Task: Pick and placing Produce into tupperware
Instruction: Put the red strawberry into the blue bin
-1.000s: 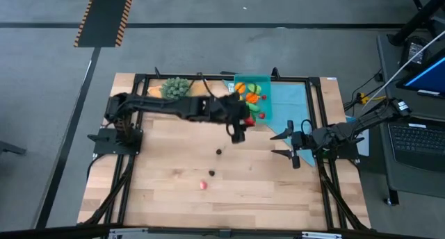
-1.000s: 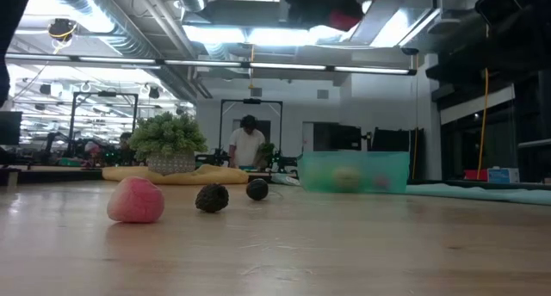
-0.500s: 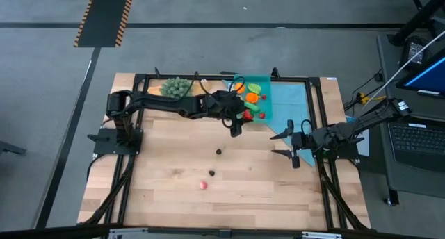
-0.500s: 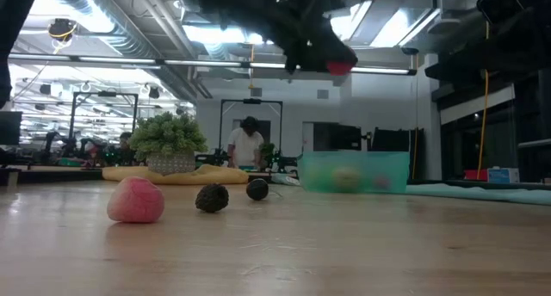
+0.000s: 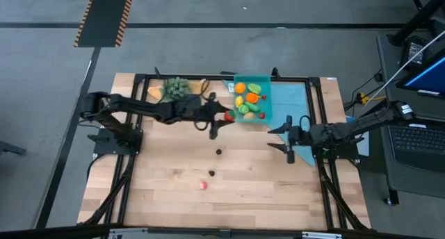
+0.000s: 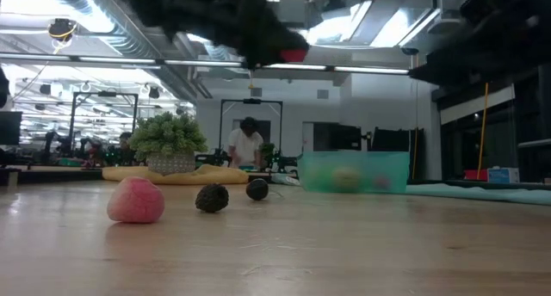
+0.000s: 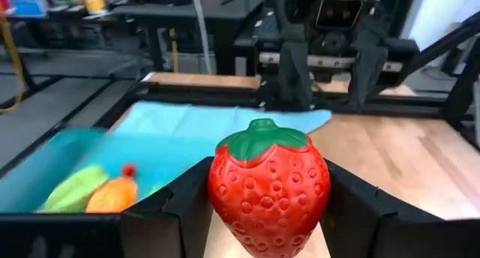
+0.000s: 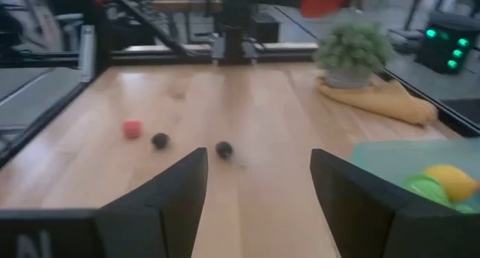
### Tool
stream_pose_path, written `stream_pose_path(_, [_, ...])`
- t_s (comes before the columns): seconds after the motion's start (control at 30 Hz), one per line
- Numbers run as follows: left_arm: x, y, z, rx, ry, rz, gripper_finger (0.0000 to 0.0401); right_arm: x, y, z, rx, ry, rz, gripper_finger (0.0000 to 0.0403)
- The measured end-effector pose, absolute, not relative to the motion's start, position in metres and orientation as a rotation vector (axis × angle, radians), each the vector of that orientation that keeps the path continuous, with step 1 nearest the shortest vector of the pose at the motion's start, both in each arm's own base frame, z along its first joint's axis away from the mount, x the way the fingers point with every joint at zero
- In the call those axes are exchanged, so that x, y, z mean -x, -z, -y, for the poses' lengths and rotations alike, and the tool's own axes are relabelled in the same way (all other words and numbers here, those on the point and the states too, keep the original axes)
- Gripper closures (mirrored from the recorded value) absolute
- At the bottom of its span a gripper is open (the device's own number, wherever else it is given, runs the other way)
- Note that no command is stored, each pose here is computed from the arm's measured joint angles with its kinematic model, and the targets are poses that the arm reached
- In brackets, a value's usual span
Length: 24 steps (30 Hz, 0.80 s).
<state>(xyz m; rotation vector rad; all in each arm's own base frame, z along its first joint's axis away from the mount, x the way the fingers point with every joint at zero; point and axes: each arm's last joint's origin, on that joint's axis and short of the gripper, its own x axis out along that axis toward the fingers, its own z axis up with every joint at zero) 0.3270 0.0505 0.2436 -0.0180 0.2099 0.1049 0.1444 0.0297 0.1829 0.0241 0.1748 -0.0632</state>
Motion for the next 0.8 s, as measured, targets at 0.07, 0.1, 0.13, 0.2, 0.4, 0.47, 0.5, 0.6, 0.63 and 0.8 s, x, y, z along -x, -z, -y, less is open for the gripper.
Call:
stream_pose_path(0.07, [-0.312,-0.237,-0.047,0.026,-0.123,-0.189,0.0211,-0.149,-0.182,-0.026,-0.051,0.096,-0.169,0.0165])
stream_pose_path(0.1, [-0.304,-0.234,-0.045,0.028,-0.127,-0.179,0.0211,-0.151,-0.182,-0.024,-0.060,0.113,-0.160,0.0165])
stream_pose_path(0.13, [-0.298,-0.233,-0.044,0.028,-0.127,-0.164,0.0211,-0.153,-0.183,-0.022,-0.071,0.129,-0.143,0.0165])
stream_pose_path(0.2, [-0.287,-0.230,-0.042,0.028,-0.130,-0.149,0.0211,-0.158,-0.185,-0.018,-0.083,0.159,-0.106,0.0165])
stream_pose_path(0.4, [-0.268,-0.223,-0.042,-0.001,-0.139,-0.166,0.0211,-0.171,-0.189,-0.011,-0.023,0.204,-0.005,0.0165])
stream_pose_path(0.47, [-0.266,-0.219,-0.044,0.000,-0.149,-0.187,0.0211,-0.175,-0.190,-0.010,-0.020,0.213,0.026,0.0165])
stream_pose_path(0.5, [-0.266,-0.218,-0.045,0.002,-0.154,-0.196,0.0211,-0.176,-0.189,-0.009,-0.024,0.220,0.037,0.0165])
stream_pose_path(0.6, [-0.266,-0.217,-0.047,-0.004,-0.161,-0.201,0.0211,-0.181,-0.186,-0.005,-0.061,0.246,0.040,0.0165])
stream_pose_path(0.63, [-0.265,-0.217,-0.048,-0.009,-0.161,-0.205,0.0210,-0.182,-0.184,-0.003,-0.094,0.256,0.034,0.0165])
stream_pose_path(0.8, [-0.265,-0.214,-0.047,-0.016,-0.158,-0.233,0.0211,-0.187,-0.174,0.007,-0.280,0.307,0.010,0.0165])
